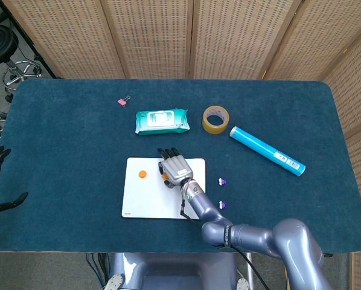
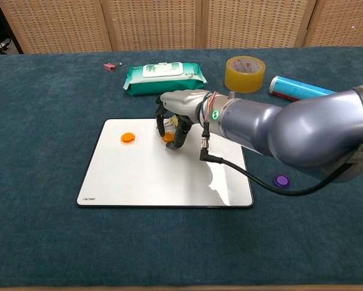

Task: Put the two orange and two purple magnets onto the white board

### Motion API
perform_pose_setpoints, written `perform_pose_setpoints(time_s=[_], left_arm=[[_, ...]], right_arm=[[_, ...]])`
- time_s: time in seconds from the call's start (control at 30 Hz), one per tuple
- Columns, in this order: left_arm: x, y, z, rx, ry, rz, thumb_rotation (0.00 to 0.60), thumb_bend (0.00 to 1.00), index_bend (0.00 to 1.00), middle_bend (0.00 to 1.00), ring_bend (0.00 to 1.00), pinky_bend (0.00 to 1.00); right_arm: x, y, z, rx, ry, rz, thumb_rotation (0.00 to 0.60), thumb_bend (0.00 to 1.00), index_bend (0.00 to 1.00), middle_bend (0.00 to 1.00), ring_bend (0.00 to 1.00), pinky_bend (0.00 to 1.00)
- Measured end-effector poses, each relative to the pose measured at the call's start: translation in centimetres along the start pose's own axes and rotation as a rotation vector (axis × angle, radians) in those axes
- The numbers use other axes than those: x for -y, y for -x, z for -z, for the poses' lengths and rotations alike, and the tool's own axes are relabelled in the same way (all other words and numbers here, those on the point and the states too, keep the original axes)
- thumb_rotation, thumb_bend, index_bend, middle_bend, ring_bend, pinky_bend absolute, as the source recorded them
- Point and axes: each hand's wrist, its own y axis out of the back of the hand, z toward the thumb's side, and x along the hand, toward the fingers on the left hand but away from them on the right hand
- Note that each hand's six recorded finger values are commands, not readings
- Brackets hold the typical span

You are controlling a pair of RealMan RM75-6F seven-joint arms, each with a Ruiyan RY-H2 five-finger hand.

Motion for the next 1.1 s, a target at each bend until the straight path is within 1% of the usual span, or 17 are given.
perform_pose_setpoints(time_s=[0.1,0.33,0.5,0.67,0.83,0.9,0.97,1.1], left_arm=[[-0.1,0.0,0.1,-0.001,0.002,0.0,0.6,0.2,0.02,0.0,0.0,0.0],[-0.2,0.1,0.1,0.002,0.01,-0.002,0.6,0.2,0.01,0.0,0.0,0.0],[-0.3,0.2,0.0,0.004,0.009,-0.003,0.6,0.2,0.02,0.0,0.0,0.0],[-0.1,0.2,-0.1,0.007,0.005,0.001,0.6,0.2,0.02,0.0,0.0,0.0],[0.1,0.2,-0.2,0.009,0.0,0.007,0.6,0.2,0.02,0.0,0.0,0.0],[0.2,0.2,-0.2,0.009,-0.004,0.012,0.6,0.2,0.02,0.0,0.0,0.0],[0.4,0.1,-0.2,0.009,-0.007,0.017,0.6,0.2,0.02,0.0,0.0,0.0],[0.6,0.2,-0.4,0.015,-0.017,0.023,0.6,0.2,0.01,0.0,0.0,0.0]], right_arm=[[0.0,0.0,0.2,0.005,-0.008,0.001,0.6,0.4,0.46,0.0,0.0,0.0],[-0.1,-0.2,0.9,0.021,-0.019,0.005,0.6,0.4,0.38,0.0,0.0,0.0],[-0.4,-0.5,1.0,0.017,-0.005,0.007,0.6,0.4,0.36,0.0,0.0,0.0],[-0.9,-1.1,0.8,0.002,0.012,0.017,0.6,0.4,0.36,0.0,0.0,0.0],[-1.9,-2.1,0.4,-0.029,0.042,0.04,0.6,0.4,0.36,0.0,0.0,0.0],[-2.7,-2.7,0.5,-0.04,0.045,0.059,0.6,0.4,0.36,0.0,0.0,0.0],[-3.4,-3.3,0.9,-0.044,0.043,0.077,0.6,0.4,0.35,0.0,0.0,0.0],[-4.7,-4.7,2.7,-0.03,0.029,0.105,0.6,0.39,0.32,0.0,0.0,0.0]])
